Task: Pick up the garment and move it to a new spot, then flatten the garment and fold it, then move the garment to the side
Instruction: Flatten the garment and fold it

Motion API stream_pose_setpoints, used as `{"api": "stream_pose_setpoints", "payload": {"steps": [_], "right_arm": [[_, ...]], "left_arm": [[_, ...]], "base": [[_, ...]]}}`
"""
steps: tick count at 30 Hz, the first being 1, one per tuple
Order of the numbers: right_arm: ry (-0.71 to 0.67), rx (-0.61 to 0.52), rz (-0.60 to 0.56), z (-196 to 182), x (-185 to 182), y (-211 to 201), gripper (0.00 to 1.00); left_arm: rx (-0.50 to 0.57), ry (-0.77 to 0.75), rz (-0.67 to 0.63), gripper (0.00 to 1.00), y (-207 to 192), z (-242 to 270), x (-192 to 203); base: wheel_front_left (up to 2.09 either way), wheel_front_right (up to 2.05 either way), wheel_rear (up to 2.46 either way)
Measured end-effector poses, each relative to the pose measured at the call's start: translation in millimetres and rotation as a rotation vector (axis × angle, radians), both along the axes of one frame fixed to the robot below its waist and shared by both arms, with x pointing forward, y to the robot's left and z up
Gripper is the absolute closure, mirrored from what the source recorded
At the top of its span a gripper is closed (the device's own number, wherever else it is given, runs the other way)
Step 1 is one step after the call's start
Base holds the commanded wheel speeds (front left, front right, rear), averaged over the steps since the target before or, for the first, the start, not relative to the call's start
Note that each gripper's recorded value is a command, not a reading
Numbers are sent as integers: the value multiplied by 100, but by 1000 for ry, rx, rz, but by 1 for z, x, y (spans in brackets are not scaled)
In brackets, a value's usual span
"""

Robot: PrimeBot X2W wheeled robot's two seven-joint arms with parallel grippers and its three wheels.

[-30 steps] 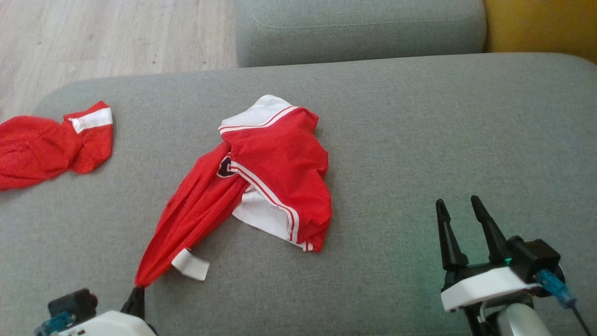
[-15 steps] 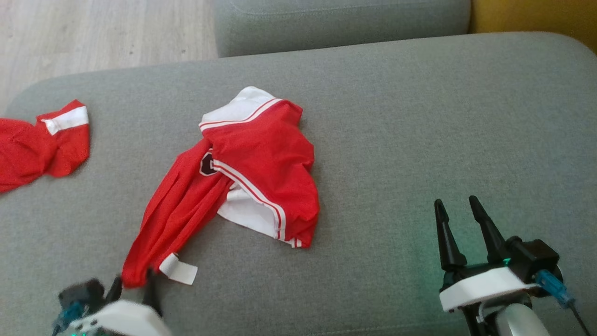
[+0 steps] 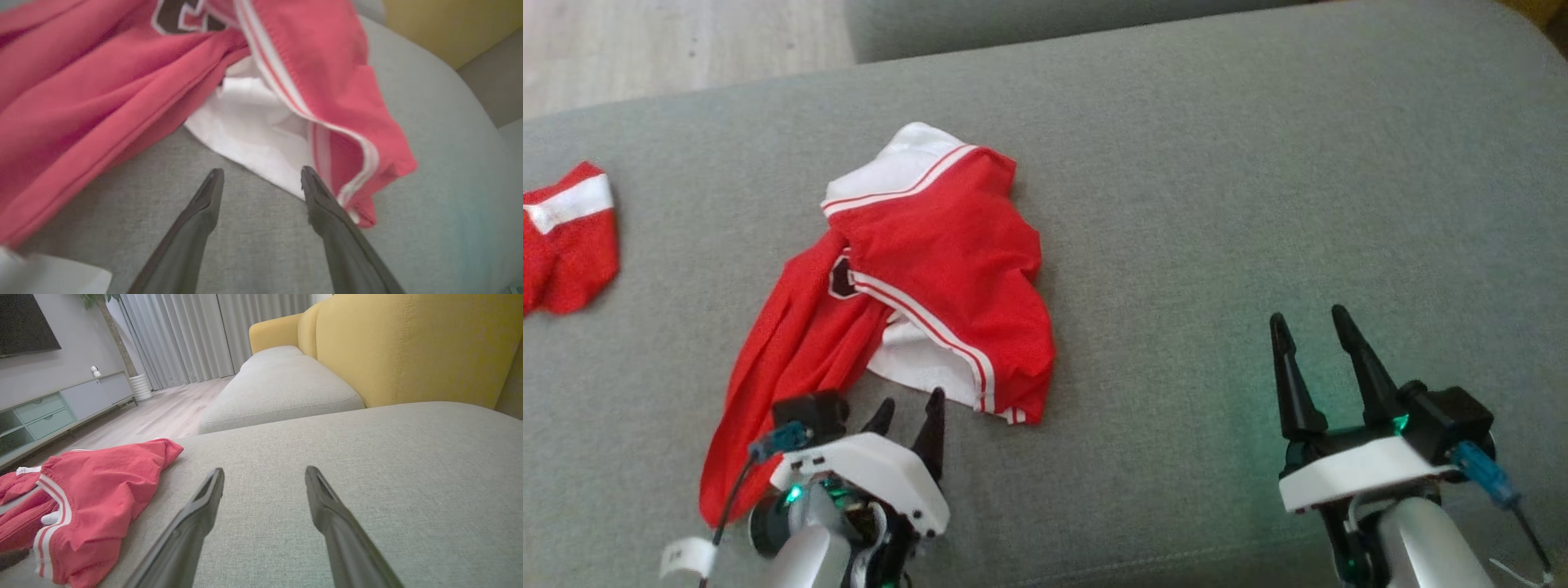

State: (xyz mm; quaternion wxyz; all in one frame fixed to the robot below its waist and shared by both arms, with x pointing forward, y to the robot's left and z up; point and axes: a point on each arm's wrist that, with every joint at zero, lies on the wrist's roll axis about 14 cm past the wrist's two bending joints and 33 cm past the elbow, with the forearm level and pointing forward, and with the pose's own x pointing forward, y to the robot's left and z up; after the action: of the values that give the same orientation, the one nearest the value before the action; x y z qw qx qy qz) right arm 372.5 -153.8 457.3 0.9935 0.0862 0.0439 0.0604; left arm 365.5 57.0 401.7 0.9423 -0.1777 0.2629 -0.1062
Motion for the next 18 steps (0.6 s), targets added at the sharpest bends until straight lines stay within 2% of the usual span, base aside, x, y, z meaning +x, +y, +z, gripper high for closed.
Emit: {"api": "stream_pose_setpoints", "payload": {"steps": [4,9,14,15,16,17,18], "right_arm": [[22,-2,-23,-7,-1,-7,0],[47,-4,-43,-16,-1,-13,0],[47,-5,-40,-17,-1,-12,0],[46,-5,-40,-16,-1,-12,0],[44,-5,-41,-15,-1,-12,0],[41,-5,-41,-14,-1,-13,0],[38,-5,-41,-14,-1,-13,0]], "left_arm": [[34,79,28,0,3,-26,6],[58,71,51,0,5,-28,39],[79,101,35,0,3,-33,47],[79,101,23,15,1,-32,47],[81,103,14,66,-1,-33,47],[87,104,5,100,-1,-34,46],[92,107,-11,100,-2,-35,44]], "base": [[0,0,0],[0,0,0],[0,0,0],[0,0,0],[0,0,0],[0,0,0],[0,0,0]]}}
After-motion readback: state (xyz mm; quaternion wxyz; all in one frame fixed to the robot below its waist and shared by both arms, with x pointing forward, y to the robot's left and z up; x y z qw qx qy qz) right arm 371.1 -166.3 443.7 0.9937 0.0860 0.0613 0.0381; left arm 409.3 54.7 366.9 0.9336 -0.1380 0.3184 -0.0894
